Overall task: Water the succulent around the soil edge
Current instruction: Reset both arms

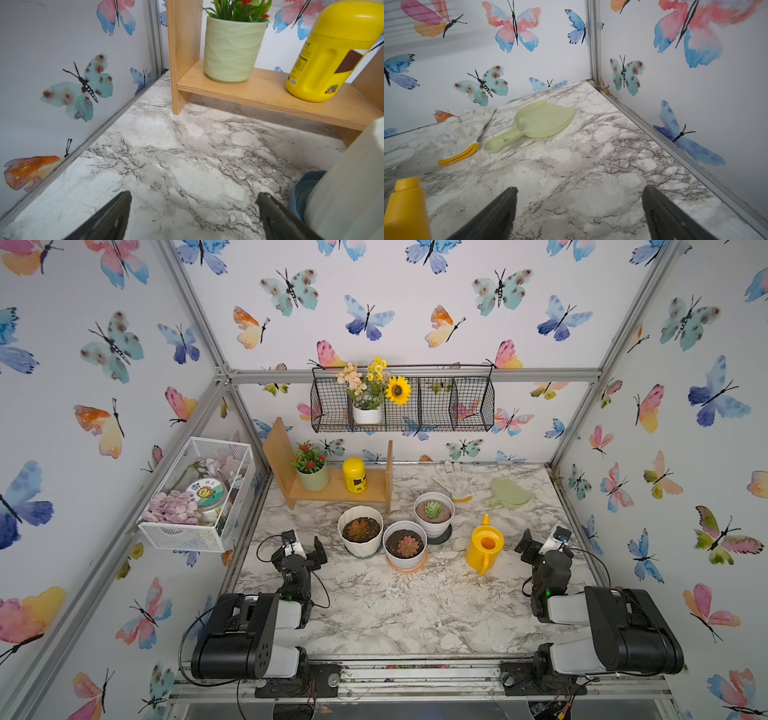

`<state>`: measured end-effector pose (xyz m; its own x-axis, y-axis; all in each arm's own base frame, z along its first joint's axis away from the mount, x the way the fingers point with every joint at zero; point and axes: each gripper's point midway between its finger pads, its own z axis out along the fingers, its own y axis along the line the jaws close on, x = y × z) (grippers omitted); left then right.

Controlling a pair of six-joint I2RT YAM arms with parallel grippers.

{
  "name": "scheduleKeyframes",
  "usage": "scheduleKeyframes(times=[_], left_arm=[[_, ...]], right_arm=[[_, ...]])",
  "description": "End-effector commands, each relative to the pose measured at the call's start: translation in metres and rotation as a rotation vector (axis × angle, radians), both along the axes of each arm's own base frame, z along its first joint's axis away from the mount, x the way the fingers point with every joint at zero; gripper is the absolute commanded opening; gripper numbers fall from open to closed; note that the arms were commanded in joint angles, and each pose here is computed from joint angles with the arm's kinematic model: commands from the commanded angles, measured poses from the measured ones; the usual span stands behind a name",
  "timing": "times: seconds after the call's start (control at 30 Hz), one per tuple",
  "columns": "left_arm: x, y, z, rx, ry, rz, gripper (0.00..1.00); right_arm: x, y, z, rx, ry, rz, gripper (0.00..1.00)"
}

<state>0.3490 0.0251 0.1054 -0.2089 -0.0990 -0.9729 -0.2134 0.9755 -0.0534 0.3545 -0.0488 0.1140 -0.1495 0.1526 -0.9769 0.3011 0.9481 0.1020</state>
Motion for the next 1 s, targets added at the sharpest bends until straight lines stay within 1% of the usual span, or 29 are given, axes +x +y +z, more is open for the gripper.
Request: scheduleKeyframes(times=[0.0,0.07,0.1,0.23,0.33,0.4,0.43,0.5,0.6,0.97], left_arm=[[0.009,-0.010,0.016,0.022,-0.053,-0.060,0.98],[0.010,-0.011,0.013,0.018,-0.024,-0.060,0.98],[0.009,-0.010,0.015,0.021,-0.041,-0.060,0.99],[0.009,-0.011,0.014,0.021,-0.034,-0.060,0.98],[0.009,-0.011,0.014,0.022,-0.032,-0.058,0.98],[0.009,-0.010,0.014,0.022,-0.031,-0.057,0.99],[0.009,-0.010,0.013,0.022,-0.029,-0.057,0.99],[0.009,-0.011,0.013,0.022,-0.030,-0.059,0.99],[0.009,-0.011,0.013,0.022,-0.030,-0.058,0.99],[0.009,-0.011,0.013,0.022,-0.030,-0.058,0.98]], right_arm=[[0.013,0.013,0.002,-0.031,0.015,0.061,0.98],[0.018,0.018,0.000,-0.046,0.033,0.079,0.98],[0.021,0.020,-0.001,-0.054,0.043,0.089,0.98],[0.025,0.026,-0.003,-0.065,0.056,0.114,0.98],[0.025,0.037,-0.010,-0.078,0.064,0.184,0.98],[0.022,0.040,-0.003,-0.096,-0.006,0.196,0.98],[0.021,0.041,-0.006,-0.089,0.012,0.202,0.98],[0.022,0.040,-0.010,-0.083,0.046,0.195,0.98],[0.021,0.043,-0.008,-0.096,0.018,0.213,0.98],[0.021,0.044,-0.009,-0.094,0.027,0.221,0.98]])
